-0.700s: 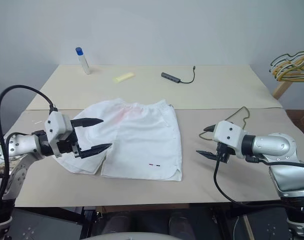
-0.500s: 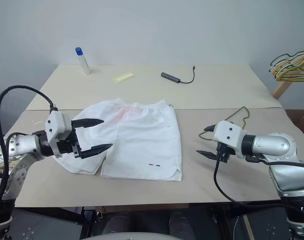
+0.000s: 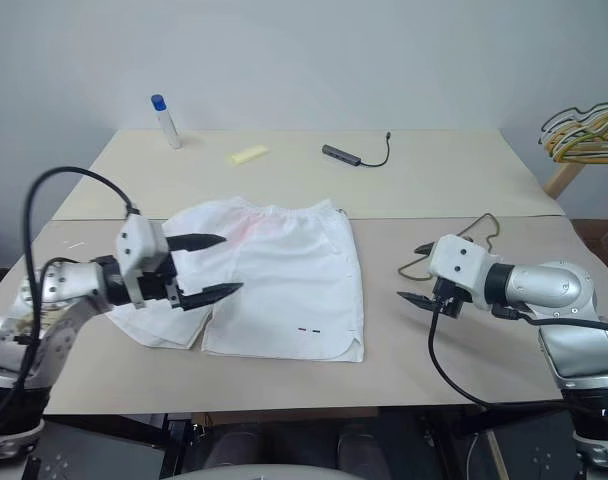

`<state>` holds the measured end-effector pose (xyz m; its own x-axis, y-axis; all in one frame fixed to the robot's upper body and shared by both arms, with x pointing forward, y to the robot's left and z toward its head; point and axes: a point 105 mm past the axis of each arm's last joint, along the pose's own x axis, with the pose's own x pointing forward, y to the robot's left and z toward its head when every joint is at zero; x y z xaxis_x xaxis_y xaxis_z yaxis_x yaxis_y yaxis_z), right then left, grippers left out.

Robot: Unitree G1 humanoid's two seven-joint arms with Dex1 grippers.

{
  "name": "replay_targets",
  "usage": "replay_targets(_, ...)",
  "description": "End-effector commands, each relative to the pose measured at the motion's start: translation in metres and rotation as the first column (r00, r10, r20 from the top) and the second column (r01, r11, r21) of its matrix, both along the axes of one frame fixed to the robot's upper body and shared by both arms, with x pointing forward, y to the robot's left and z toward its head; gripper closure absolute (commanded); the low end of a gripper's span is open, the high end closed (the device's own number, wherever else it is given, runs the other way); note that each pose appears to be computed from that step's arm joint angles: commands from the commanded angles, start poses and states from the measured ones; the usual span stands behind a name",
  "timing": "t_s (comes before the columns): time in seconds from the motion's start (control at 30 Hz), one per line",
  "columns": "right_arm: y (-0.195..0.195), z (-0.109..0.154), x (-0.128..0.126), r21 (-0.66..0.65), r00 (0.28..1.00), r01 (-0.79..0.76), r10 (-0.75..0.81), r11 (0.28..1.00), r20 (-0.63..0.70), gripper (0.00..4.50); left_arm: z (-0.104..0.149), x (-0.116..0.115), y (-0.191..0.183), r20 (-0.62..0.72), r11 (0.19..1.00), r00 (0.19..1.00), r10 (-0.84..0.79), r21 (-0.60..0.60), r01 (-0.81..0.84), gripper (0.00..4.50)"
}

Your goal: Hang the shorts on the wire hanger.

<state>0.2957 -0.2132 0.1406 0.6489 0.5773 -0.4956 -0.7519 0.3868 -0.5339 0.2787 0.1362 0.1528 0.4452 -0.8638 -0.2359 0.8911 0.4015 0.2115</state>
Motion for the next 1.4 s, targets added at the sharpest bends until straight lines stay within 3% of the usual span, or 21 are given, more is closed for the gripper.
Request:
replay_targets(0.03,-0.008,0.016,-0.001,0.004,0.994,0.07,-0.07,0.998,0.08,0.05,-0.008,0.001,-0.025,-0.036,0.997,0.996,-0.077,-0.013,0.076,0.0)
replay_targets(0.2,-0.012,0.011,-0.007,0.004,0.99,0.117,-0.117,0.993,0.083,0.05,-0.025,-0.007,-0.065,-0.094,0.975,0.97,-0.224,-0.007,0.224,0.0)
replay_targets(0.4,-0.01,0.012,-0.012,0.003,0.986,0.139,-0.138,0.99,0.095,0.05,-0.063,-0.014,-0.103,-0.138,0.926,0.936,-0.324,0.158,0.343,0.0)
replay_targets(0.83,-0.011,0.008,-0.013,-0.023,0.986,0.146,-0.143,0.989,0.087,0.05,-0.105,-0.014,-0.093,-0.226,0.843,0.917,-0.329,0.368,0.393,0.0)
replay_targets(0.9,-0.011,0.01,-0.01,-0.021,0.985,0.149,-0.146,0.989,0.093,0.01,-0.112,-0.016,-0.089,-0.241,0.831,0.915,-0.323,0.391,0.396,0.18)
replay_targets(1.07,-0.011,0.01,-0.009,-0.023,0.984,0.152,-0.149,0.988,0.094,0.0,-0.12,-0.013,-0.083,-0.241,0.825,0.924,-0.297,0.422,0.376,1.53)
replay_targets(1.37,-0.009,0.007,-0.005,-0.025,0.984,0.155,-0.153,0.988,0.089,0.0,-0.118,-0.008,-0.073,-0.226,0.831,0.936,-0.27,0.436,0.345,4.39)
replay_targets(1.4,-0.008,0.007,-0.005,-0.025,0.984,0.154,-0.152,0.988,0.09,0.0,-0.118,-0.008,-0.071,-0.222,0.833,0.938,-0.267,0.437,0.34,4.45)
